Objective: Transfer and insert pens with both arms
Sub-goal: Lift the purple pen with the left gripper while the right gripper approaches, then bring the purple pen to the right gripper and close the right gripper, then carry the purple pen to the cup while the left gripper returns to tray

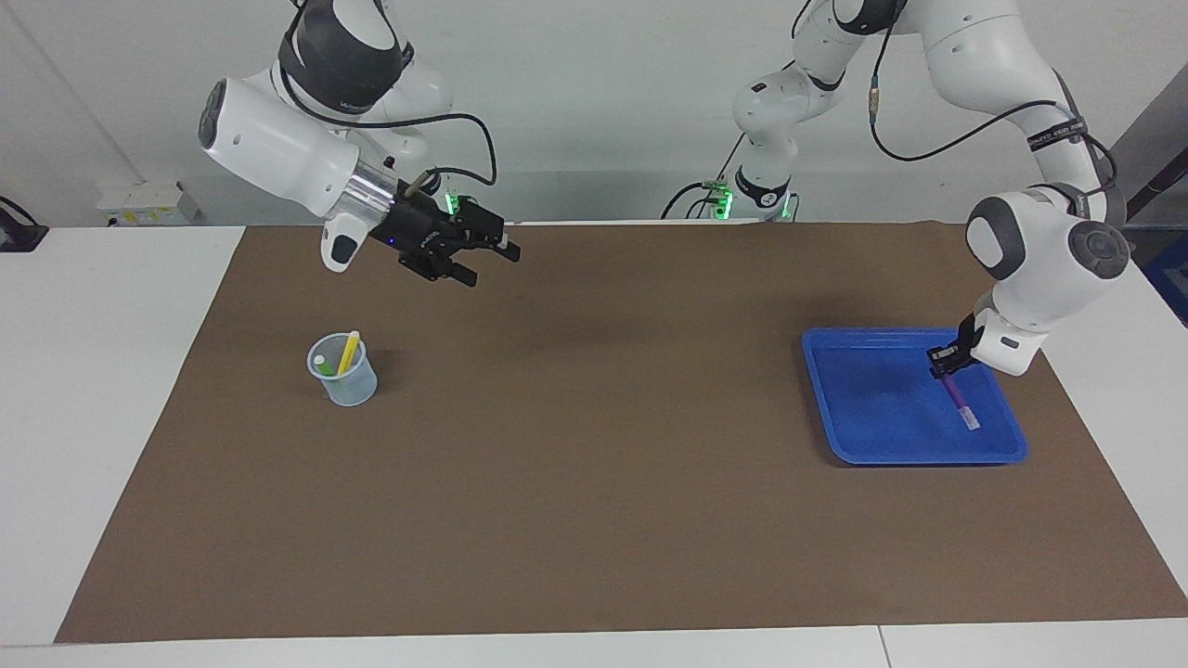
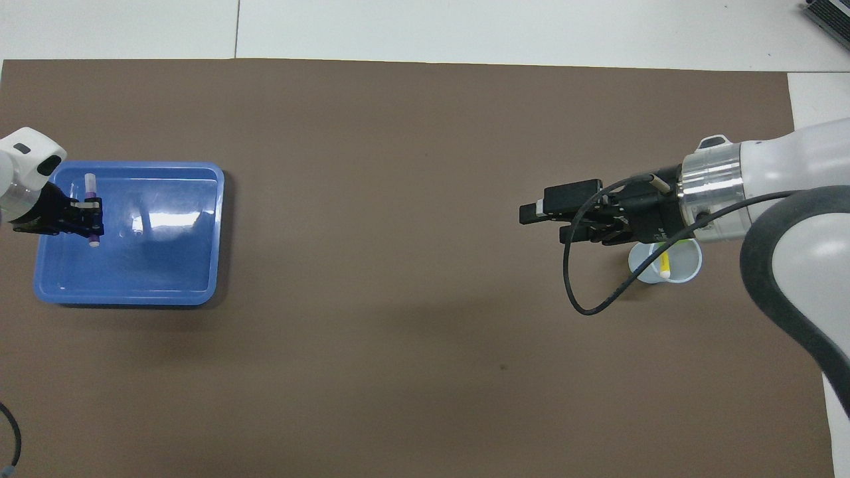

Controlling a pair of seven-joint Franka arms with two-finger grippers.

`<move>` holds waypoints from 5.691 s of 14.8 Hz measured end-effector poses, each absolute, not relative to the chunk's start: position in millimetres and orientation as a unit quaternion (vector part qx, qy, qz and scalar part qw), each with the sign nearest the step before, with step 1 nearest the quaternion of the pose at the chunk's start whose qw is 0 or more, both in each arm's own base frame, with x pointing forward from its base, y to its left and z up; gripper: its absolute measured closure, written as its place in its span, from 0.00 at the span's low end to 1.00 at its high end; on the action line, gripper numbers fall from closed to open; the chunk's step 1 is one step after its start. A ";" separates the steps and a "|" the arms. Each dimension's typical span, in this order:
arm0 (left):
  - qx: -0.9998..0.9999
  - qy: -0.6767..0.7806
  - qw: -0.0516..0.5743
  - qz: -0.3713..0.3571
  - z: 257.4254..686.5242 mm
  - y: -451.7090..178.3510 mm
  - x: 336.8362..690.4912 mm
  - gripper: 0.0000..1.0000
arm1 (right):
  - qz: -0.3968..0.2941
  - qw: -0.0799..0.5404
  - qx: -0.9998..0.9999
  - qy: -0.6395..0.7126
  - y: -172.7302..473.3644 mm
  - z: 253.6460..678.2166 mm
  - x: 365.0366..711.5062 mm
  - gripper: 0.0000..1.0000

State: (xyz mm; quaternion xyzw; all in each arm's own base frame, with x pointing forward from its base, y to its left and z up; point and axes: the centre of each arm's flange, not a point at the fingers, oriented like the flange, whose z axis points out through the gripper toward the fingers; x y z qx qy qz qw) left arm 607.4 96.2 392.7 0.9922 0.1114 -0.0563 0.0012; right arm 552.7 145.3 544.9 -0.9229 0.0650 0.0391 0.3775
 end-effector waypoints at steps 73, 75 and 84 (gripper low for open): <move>0.670 0.695 0.190 -0.179 559.8 -345.1 478.3 0.82 | 0.038 0.427 -0.901 0.060 266.0 518.9 531.3 0.81; 0.674 0.691 0.192 -0.179 560.5 -345.4 477.1 0.79 | 0.039 0.427 -0.901 0.059 266.4 519.3 530.8 0.81; 0.671 0.701 0.182 -0.160 573.7 -290.1 495.3 0.00 | 0.051 0.351 -0.935 0.013 247.7 512.8 528.9 0.81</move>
